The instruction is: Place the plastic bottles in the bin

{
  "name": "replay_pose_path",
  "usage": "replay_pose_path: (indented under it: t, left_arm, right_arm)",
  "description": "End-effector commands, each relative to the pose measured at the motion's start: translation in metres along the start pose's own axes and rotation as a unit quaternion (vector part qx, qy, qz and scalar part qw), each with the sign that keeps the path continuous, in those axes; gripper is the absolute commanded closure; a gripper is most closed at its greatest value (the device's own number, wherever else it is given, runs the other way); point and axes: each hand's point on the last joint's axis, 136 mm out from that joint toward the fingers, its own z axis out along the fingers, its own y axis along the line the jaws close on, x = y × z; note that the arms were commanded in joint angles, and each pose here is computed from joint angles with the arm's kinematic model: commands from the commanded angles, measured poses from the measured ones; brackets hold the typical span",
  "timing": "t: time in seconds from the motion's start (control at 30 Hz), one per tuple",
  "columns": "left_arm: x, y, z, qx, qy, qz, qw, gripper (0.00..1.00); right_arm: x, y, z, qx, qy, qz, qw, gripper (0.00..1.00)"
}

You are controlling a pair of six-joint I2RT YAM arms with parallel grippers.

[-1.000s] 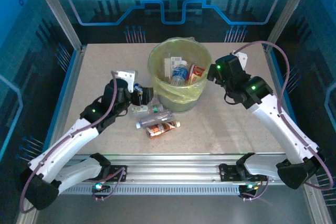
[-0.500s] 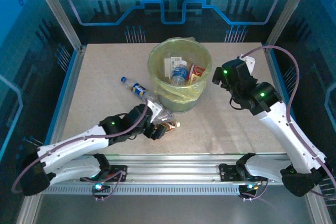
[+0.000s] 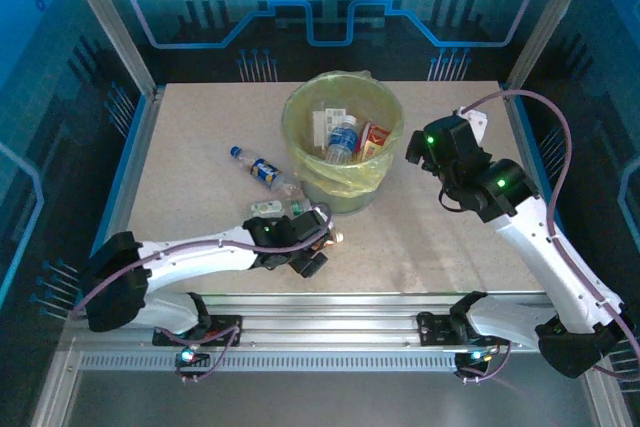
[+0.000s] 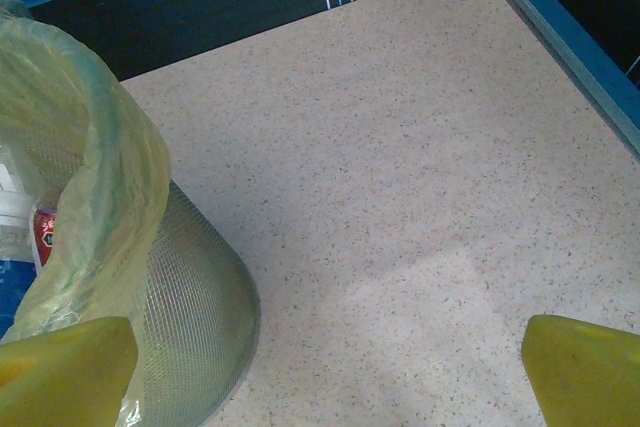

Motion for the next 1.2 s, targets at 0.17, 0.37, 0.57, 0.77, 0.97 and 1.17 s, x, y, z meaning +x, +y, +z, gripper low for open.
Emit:
replay_pose_path:
  t: [0.17,0.37,0.57,0.77,0.97,1.17]
  left_arm:
    - [0.007,0.011,0.008,-0.054,0.044,0.011,0.997,0.07]
    - [0.01,0.002,0.014,-0.058,0.063,0.029,0.996,0.15]
    - [0.012,-0.01,0.015,-0.05,0.071,0.038,0.995,0.2]
    - [0.013,-0.016,0.018,-0.043,0.078,0.032,0.996,0.24]
    - [0.013,-0.02,0.023,-0.039,0.082,0.028,0.996,0.22]
    - [0.014,-0.026,0.03,-0.032,0.089,0.025,0.995,0.22]
  right_arm:
    - [-0.006,-0.004,0.003,0.016,-0.006,0.007,1.0,0.0]
    - [-0.006,0.0,0.007,0.016,-0.002,0.002,1.0,0.0]
    - [-0.006,0.001,0.008,0.016,-0.001,0.001,1.0,0.0]
    - [-0.004,0.001,0.009,0.017,0.0,-0.001,1.0,0.0]
    - [-0.005,0.0,0.009,0.019,-0.002,-0.002,1.0,0.0]
    - [-0.003,-0.001,0.01,0.021,0.0,-0.002,1.0,0.0]
